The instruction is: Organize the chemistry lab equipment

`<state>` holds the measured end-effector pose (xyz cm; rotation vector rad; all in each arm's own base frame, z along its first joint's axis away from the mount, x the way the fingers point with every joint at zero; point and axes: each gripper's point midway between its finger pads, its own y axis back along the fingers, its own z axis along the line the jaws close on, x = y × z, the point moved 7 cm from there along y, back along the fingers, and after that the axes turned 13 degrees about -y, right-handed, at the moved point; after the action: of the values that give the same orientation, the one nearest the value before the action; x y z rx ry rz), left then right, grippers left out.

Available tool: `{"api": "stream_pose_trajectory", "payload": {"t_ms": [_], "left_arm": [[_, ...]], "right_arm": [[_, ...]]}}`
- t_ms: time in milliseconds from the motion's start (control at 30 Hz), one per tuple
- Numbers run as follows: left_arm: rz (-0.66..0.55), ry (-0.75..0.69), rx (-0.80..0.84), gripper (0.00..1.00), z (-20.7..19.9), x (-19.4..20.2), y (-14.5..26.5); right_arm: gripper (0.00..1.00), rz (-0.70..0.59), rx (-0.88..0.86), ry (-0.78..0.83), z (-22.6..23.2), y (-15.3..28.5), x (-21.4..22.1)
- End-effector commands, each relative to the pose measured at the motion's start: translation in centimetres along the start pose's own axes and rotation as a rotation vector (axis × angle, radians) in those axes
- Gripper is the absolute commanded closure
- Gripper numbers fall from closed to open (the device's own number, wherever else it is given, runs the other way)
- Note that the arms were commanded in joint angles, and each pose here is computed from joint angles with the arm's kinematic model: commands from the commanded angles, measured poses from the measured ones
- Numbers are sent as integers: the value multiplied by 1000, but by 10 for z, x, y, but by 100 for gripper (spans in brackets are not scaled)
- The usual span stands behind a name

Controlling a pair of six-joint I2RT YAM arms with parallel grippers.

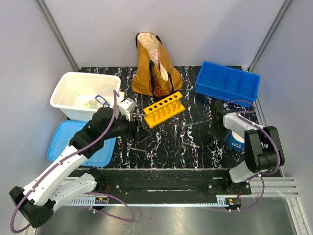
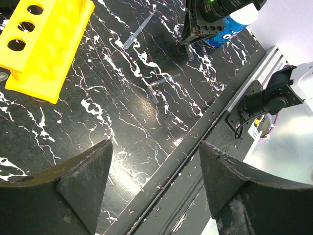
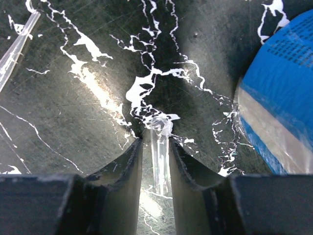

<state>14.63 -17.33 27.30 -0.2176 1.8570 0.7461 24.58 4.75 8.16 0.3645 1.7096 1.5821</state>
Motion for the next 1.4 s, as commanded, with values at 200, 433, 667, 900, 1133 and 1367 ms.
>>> {"api": "stream_pose_trajectory", "payload": {"t_ms": [200,433,667,900,1133,1367], "left_arm": [[-53,21,19,25,-4,-4,2],[-68,90,100,26,-12,-7,-5],[39,163,204,27,-16,-18,-35],[0,208,368,29,-24,-36,-57],[-40,241,460,42,-27,-50,-76],[-21,273,445,43,-19,-44,-97]], "right_arm": [[80,17,-40,-4,6,-8,1],[87,16,-231,16,21,24,-3],[87,-31,-574,87,61,108,4],[87,51,-1034,124,105,198,40],[87,104,-1190,120,114,233,62],[86,176,-1279,127,124,247,76]]}}
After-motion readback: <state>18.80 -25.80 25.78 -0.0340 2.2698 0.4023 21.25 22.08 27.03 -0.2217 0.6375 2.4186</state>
